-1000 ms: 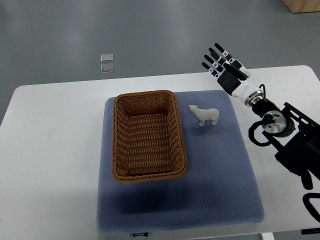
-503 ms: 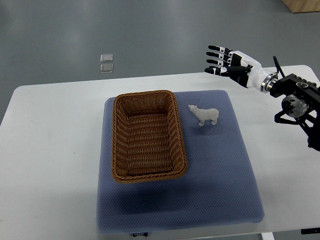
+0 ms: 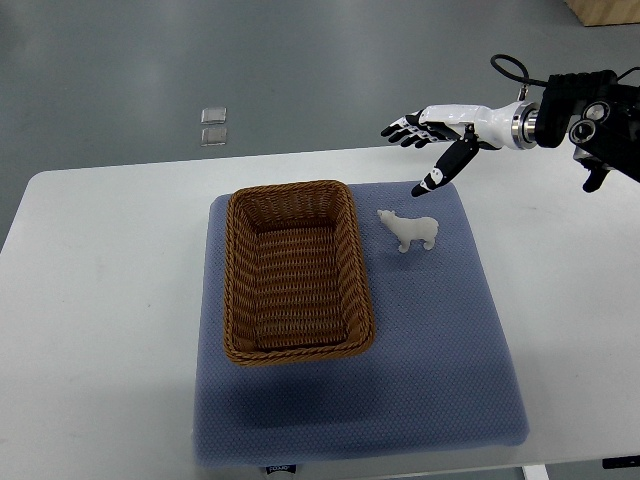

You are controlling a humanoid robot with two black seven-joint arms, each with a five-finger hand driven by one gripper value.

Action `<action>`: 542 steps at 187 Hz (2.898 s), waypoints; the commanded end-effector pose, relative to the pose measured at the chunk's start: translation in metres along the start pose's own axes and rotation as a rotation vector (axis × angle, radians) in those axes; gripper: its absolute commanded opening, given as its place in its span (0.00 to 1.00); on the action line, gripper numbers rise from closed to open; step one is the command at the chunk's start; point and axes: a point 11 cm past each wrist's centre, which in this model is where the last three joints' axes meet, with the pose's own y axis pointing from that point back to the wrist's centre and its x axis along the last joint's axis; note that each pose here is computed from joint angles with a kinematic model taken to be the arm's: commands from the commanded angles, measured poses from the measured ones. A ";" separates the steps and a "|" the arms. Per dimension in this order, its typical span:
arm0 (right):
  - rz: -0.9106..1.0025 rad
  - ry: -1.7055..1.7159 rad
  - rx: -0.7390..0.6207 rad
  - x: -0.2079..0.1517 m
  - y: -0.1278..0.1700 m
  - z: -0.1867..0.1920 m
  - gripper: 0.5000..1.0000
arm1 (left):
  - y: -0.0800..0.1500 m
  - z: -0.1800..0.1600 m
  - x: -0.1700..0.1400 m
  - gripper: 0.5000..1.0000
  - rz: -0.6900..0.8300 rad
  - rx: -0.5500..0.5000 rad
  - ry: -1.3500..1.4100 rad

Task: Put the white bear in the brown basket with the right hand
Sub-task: 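Lower the right hand onto the white bear figurine, then close the right hand fingers around the white bear, then lift the white bear off the cushion with the right hand, then carry the bear over the brown basket and lower it inside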

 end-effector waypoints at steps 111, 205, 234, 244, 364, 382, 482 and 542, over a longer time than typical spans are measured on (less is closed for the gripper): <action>0.008 -0.072 -0.055 -0.053 -0.019 0.042 0.83 | 0.000 -0.001 0.001 1.00 0.004 0.001 0.007; 0.027 -0.062 -0.092 -0.066 -0.024 0.057 0.73 | 0.000 0.000 0.001 1.00 0.004 0.000 0.003; 0.022 -0.068 -0.097 -0.071 -0.025 0.061 0.72 | 0.000 0.000 0.001 1.00 0.002 0.000 0.003; 0.026 -0.068 -0.096 -0.071 -0.026 0.060 0.72 | 0.000 -0.001 0.000 1.00 0.001 0.001 0.003; 0.021 -0.053 -0.105 -0.081 -0.026 0.071 0.21 | 0.000 -0.001 0.001 1.00 0.002 0.001 0.003; 0.022 -0.052 -0.102 -0.079 -0.027 0.070 0.09 | 0.000 -0.001 0.001 1.00 0.002 0.001 0.003; 0.102 0.054 -0.008 -0.005 -0.003 0.011 0.00 | 0.000 -0.001 0.000 1.00 0.001 0.002 -0.001; 0.061 0.085 0.090 -0.020 -0.021 -0.033 0.00 | 0.000 -0.001 0.000 1.00 -0.001 0.003 -0.001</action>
